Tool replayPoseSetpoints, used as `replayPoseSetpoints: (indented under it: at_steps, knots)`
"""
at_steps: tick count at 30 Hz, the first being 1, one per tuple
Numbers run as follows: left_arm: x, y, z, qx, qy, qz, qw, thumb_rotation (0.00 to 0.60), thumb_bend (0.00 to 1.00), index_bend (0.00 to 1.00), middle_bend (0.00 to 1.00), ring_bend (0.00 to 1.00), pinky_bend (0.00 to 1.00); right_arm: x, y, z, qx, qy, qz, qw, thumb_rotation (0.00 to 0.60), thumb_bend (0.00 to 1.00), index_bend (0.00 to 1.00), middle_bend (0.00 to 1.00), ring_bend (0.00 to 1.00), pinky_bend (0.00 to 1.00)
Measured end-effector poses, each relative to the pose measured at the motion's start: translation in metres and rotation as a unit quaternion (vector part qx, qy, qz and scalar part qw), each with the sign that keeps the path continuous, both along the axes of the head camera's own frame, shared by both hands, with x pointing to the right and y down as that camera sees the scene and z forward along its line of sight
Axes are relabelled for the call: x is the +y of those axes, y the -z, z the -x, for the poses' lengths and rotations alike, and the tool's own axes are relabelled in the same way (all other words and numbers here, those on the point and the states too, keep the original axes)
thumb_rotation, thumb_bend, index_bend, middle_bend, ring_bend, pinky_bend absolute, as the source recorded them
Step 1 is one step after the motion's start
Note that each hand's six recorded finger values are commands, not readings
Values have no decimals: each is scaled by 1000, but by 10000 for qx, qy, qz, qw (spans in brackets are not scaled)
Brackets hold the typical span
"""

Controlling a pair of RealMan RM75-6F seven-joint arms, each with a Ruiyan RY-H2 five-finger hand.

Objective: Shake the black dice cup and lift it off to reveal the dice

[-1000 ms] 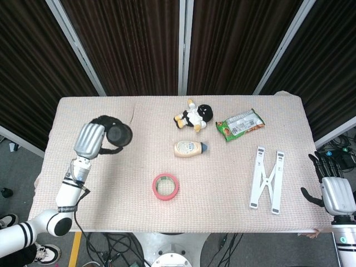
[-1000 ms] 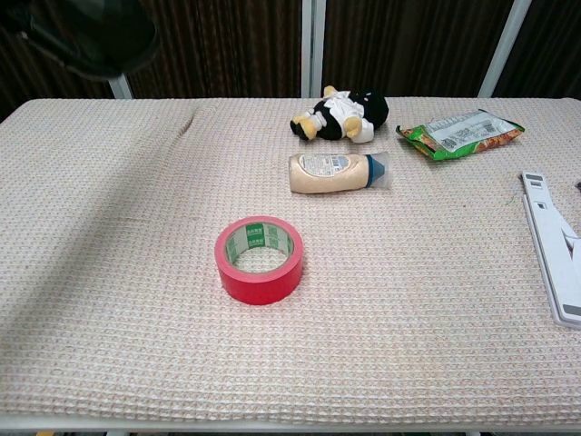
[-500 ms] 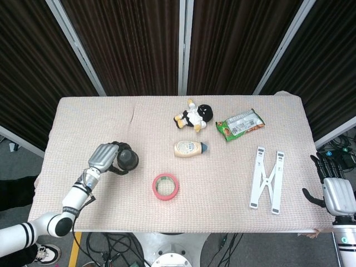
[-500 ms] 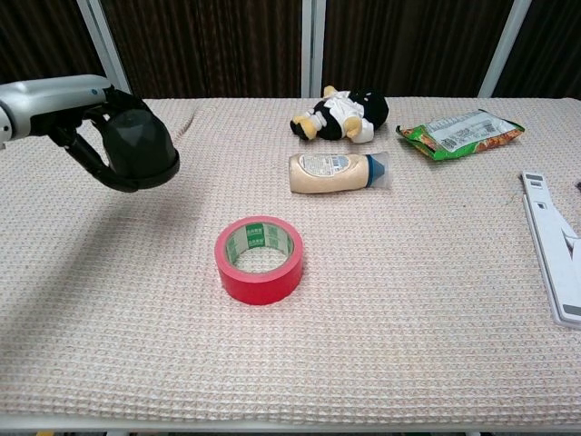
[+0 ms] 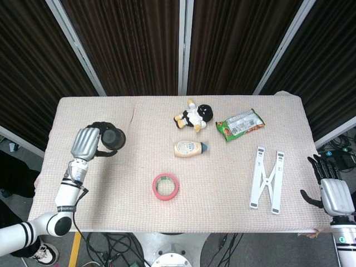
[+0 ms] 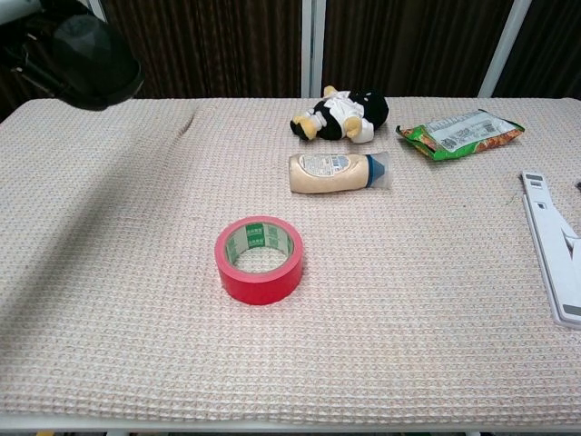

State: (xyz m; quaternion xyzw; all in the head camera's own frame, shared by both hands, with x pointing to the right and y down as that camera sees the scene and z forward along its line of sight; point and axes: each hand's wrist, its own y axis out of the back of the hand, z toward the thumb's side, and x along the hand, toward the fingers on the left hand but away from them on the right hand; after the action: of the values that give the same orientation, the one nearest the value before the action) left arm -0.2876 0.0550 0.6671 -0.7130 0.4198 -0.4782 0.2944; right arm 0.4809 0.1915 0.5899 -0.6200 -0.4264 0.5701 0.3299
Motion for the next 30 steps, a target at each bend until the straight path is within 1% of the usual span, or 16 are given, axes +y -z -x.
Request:
replayPoseSetpoints:
  at_steps: [4,6,7,10,12,13,14,16,17,19,20,23,26,28,29,30]
  knots:
    - [14,-24,-5,-8,-234,581,9980,600,227,432,473,290,373,0,-2,-1,5,-31,13,10000,600,155,0,0,0,0]
    - [20,-30,-11,31,-374,767,9964,600,226,432,473,291,373,1,-3,-2,12,-43,37,10000,600,155,0,0,0,0]
    - [21,-30,-14,55,-424,780,9960,600,226,432,473,290,373,2,-3,-2,14,-44,49,10000,600,155,0,0,0,0]
    - [25,-20,-31,239,-613,642,9958,600,226,432,473,290,373,2,-5,-2,14,-39,68,10000,600,155,0,0,0,0]
    - [31,-10,-49,503,-735,596,9942,600,225,432,473,290,372,2,-5,-3,21,-36,71,10000,600,155,0,0,0,0]
    - [35,-7,-58,637,-807,627,9927,600,225,432,473,290,371,2,-4,-3,24,-37,72,10000,600,155,0,0,0,0]
    - [41,-4,-68,773,-906,682,9905,600,225,432,473,291,371,2,-4,-3,27,-41,74,10000,600,155,0,0,0,0]
    - [57,4,-93,1086,-1197,832,9833,600,225,432,473,290,371,3,-4,-3,29,-46,78,10000,600,155,0,0,0,0]
    - [65,10,-107,1250,-1380,908,9783,600,225,432,473,290,371,3,-5,-4,30,-47,85,9999,600,155,0,0,0,0]
    - [74,16,-124,1408,-1631,965,9717,600,225,432,473,290,371,3,-5,-4,29,-48,92,9999,600,155,0,0,0,0]
    - [74,18,-127,1424,-1695,956,9705,600,225,432,473,290,371,3,-5,-4,31,-50,95,9999,600,156,0,0,0,0]
    - [63,11,-122,1246,-1611,895,9749,600,225,432,473,290,371,3,-6,-5,34,-55,115,9999,600,156,0,0,0,0]
    - [37,-6,-99,786,-1279,820,9853,600,225,434,473,291,371,2,-7,-5,16,-77,111,9999,600,156,0,0,0,0]
    - [12,-18,-75,278,-1015,608,9926,600,225,434,473,290,370,2,-7,-6,8,-90,114,9999,600,155,0,0,0,0]
    - [0,-21,-63,17,-891,485,9948,600,225,434,473,290,369,2,-8,-6,5,-102,119,9999,600,155,0,0,0,0]
    - [-16,-25,-45,-347,-697,318,9965,600,225,434,473,290,369,2,-8,-6,0,-112,120,9999,600,155,0,0,0,0]
